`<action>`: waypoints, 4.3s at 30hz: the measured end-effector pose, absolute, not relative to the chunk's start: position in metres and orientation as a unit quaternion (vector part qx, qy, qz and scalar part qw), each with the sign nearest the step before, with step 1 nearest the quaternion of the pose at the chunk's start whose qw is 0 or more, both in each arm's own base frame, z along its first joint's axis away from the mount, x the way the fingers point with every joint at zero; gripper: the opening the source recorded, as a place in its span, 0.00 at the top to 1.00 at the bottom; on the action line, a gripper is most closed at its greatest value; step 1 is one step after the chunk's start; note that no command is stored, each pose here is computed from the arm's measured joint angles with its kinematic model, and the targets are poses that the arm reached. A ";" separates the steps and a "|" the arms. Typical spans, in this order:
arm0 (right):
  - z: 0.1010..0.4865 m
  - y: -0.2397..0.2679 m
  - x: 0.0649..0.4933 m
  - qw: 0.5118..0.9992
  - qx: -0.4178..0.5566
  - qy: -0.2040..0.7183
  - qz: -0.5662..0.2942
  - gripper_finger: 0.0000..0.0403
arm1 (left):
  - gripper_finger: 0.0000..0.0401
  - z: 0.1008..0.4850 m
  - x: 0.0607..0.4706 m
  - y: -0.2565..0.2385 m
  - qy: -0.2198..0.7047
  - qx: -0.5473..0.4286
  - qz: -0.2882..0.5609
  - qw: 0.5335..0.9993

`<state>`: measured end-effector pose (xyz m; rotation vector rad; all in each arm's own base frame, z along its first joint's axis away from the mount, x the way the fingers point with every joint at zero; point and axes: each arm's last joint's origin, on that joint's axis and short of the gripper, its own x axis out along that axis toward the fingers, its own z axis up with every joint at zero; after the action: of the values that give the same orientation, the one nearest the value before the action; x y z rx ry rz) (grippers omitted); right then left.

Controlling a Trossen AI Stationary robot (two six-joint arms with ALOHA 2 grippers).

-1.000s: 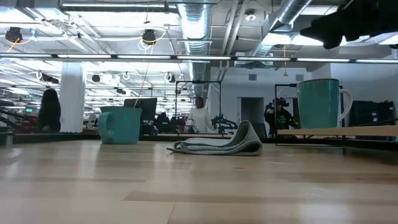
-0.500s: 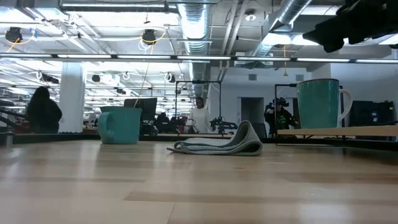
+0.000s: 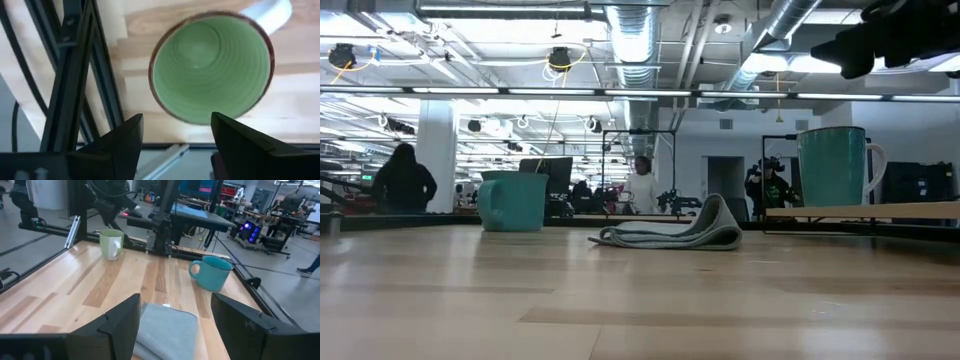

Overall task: Stack small to large cups/mugs on shelf
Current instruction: Put the green mug on the shelf

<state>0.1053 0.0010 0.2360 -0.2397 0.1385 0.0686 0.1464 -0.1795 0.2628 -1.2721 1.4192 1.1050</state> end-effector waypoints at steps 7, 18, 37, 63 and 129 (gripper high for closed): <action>0.235 0.001 0.105 0.990 -0.119 0.073 0.034 0.34 | 0.44 0.248 0.143 -0.176 0.570 -0.502 0.463 0.457; 0.235 0.001 0.105 0.990 -0.119 0.074 0.034 0.34 | 0.44 0.224 0.138 -0.173 0.571 -0.489 0.469 0.464; 0.234 0.001 0.105 0.989 -0.119 0.081 0.035 0.34 | 0.57 0.222 0.137 -0.174 0.581 -0.481 0.458 0.470; 0.231 0.001 0.104 0.988 -0.118 0.095 0.037 0.34 | 0.99 0.223 0.147 -0.158 0.542 -0.456 0.465 0.531; 0.237 -0.001 0.106 0.997 -0.041 0.068 -0.002 0.34 | 1.00 0.250 0.341 0.150 0.459 -0.205 0.214 0.837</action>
<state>0.1056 -0.0009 0.2370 -0.0825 0.1357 -0.0036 0.3408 0.1495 0.2503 -0.4342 0.9714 0.4532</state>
